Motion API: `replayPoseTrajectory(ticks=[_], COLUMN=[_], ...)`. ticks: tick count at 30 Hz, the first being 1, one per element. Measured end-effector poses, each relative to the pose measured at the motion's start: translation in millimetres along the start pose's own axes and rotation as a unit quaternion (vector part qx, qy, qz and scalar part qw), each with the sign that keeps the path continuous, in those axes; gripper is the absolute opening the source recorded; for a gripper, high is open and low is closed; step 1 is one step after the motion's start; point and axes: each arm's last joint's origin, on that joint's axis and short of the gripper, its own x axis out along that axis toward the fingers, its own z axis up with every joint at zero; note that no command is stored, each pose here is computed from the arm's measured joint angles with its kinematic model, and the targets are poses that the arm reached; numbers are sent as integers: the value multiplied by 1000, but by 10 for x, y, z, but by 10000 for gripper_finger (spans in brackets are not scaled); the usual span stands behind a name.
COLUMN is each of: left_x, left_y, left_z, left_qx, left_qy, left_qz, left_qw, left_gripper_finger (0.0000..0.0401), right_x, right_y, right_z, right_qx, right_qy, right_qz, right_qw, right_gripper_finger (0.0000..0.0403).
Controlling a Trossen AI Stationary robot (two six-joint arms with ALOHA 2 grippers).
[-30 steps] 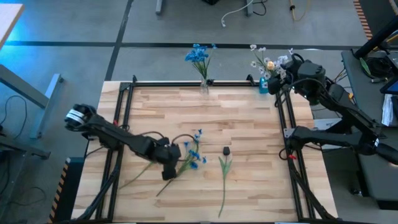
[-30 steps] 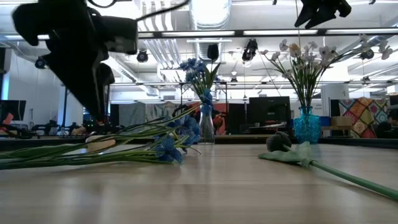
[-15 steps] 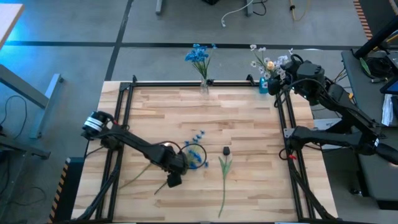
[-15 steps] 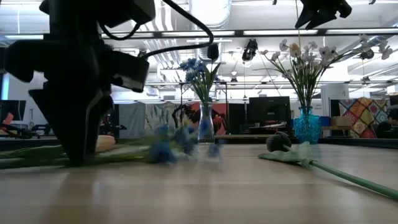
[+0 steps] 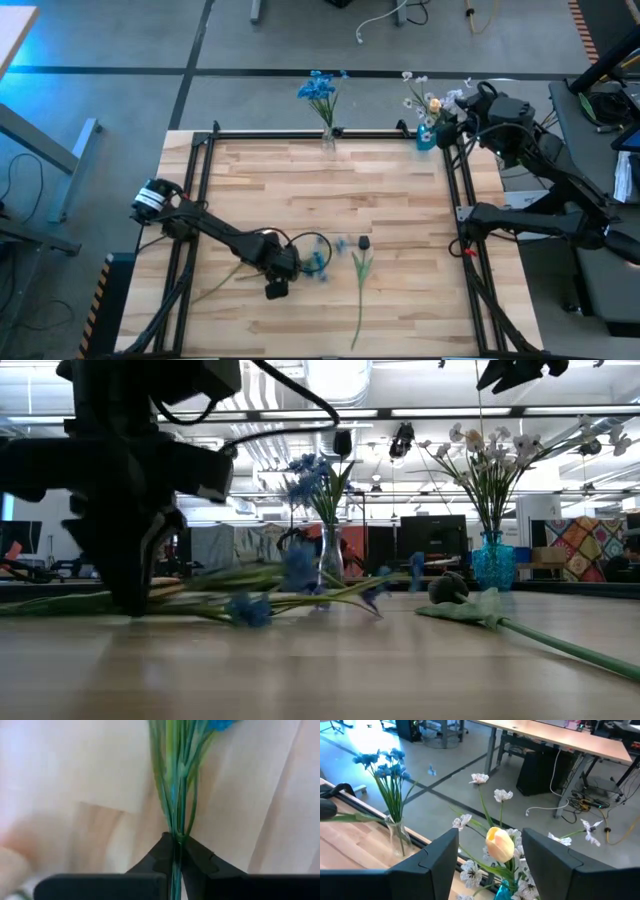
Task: Sort flowers into vase by color
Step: Put the blue flowers into the transparent vase
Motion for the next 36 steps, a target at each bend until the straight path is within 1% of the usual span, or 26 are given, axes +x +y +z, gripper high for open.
replayPoseTrajectory(ticks=[2, 5, 7, 9, 12, 14, 18, 21, 23, 26, 32, 34, 36], left_x=[-93, -281, -422, -557, -699, -766, -888, -950, -1001, -1051, -1148, -1154, -1148], left_y=[29, 81, 125, 198, 373, 520, 863, 1144, 1331, 1607, 2106, 2236, 2356], left_z=[-6, -5, 10, 30, 41, 40, 50, 64, 89, 144, 337, 421, 519], left_qx=[5, 9, 8, 6, 7, 11, 19, 24, 29, 42, 68, 78, 80], left_qy=[-31, -103, -169, -246, -354, -421, -547, -614, -648, -685, -735, -747, -753], left_qz=[7, 11, -1, -13, -20, -15, 5, 18, 28, 44, 72, 86, 103], left_qw=[999, 995, 986, 969, 935, 907, 837, 789, 760, 726, 670, 655, 645], left_gripper_finger=[12, 4, 3, 2, 1, 1, 1, 1, 0, 0, 0, 0, 0], right_x=[-11, -37, -56, -79, -113, -136, -183, -219, -243, -281, -301, -283, -261], right_y=[2, 29, 59, 104, 174, 216, 293, 346, 379, 430, 586, 651, 711], right_z=[6, -1, -5, -6, -4, 1, 24, 39, 49, 63, 82, 86, 93], right_qx=[-1, -11, -18, -29, -44, -54, -70, -85, -90, -100, -121, -129, -137], right_qy=[1, 1, -1, -4, -11, -18, -39, -54, -64, -80, -102, -105, -108], right_qz=[6, 24, 37, 54, 79, 94, 113, 118, 122, 134, 169, 176, 180], right_qw=[1000, 1000, 999, 998, 996, 994, 990, 988, 986, 983, 973, 970, 968], right_gripper_finger=[203, 191, 182, 172, 150, 131, 85, 50, 33, 19, 16, 16, 16])
